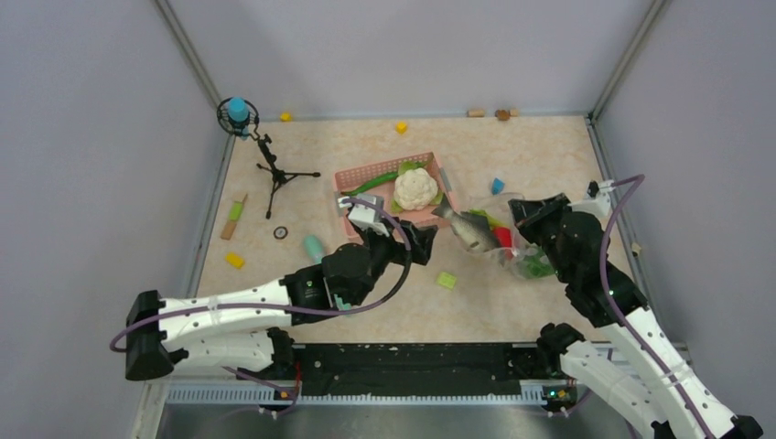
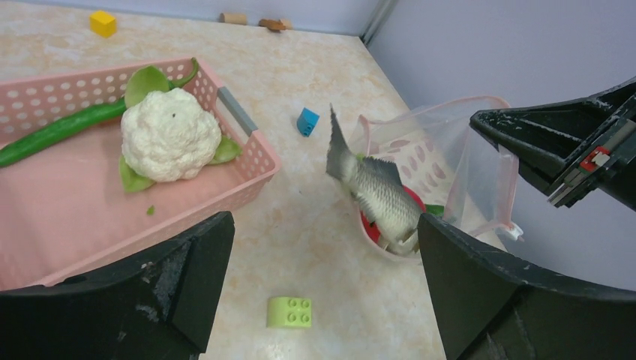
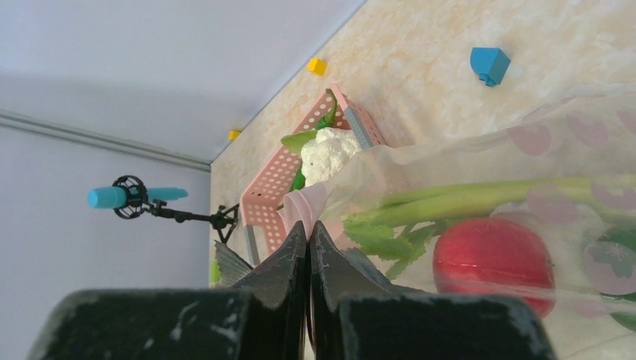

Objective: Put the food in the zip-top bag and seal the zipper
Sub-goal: Place the fake fish in the zipper food storage bag, then adjust the zipper food storage bag at the center of the board.

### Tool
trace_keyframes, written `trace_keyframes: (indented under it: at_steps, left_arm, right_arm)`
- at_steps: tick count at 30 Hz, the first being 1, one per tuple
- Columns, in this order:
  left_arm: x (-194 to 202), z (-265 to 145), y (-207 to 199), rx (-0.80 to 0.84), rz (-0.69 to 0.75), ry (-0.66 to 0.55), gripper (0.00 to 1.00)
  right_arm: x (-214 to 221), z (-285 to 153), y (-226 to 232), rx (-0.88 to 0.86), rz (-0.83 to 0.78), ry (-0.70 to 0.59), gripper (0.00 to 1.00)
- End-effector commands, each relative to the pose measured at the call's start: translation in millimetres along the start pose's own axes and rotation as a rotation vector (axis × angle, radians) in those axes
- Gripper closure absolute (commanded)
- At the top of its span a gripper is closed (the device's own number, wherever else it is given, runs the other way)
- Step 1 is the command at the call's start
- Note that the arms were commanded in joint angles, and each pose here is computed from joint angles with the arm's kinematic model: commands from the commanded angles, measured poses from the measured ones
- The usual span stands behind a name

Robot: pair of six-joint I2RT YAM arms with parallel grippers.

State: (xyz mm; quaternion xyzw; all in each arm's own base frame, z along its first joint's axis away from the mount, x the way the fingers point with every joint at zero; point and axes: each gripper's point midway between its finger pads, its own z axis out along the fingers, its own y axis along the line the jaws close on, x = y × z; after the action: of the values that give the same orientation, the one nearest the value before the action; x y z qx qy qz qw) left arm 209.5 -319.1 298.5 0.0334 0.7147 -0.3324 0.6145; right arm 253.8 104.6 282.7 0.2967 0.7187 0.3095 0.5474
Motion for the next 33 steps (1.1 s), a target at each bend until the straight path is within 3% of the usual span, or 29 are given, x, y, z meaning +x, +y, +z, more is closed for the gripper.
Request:
trace_keyframes:
  at_steps: [1,6,11,17,33]
  left_arm:
    - [19,-22,27,-0.028,-0.045,0.057,0.03]
    - [40,-33,28,-0.002,-0.195,0.121,0.03]
    - [81,-16,9,0.0,-0.264,0.23,0.1]
    - [87,7,-6,-0.033,-0.338,0.228,0.22]
    - [74,50,-8,0.007,-0.534,0.186,0.27]
  right_arm:
    - [-36,-6,33,-0.08,0.018,-0.106,1.0]
    - [-36,-4,35,-0.077,0.01,-0.103,1.0]
    - [-34,-2,37,-0.082,0.004,-0.094,1.0]
    - [-34,-6,37,-0.092,0.006,-0.092,1.0]
    - [-27,-4,35,-0.094,-0.014,-0.069,1.0]
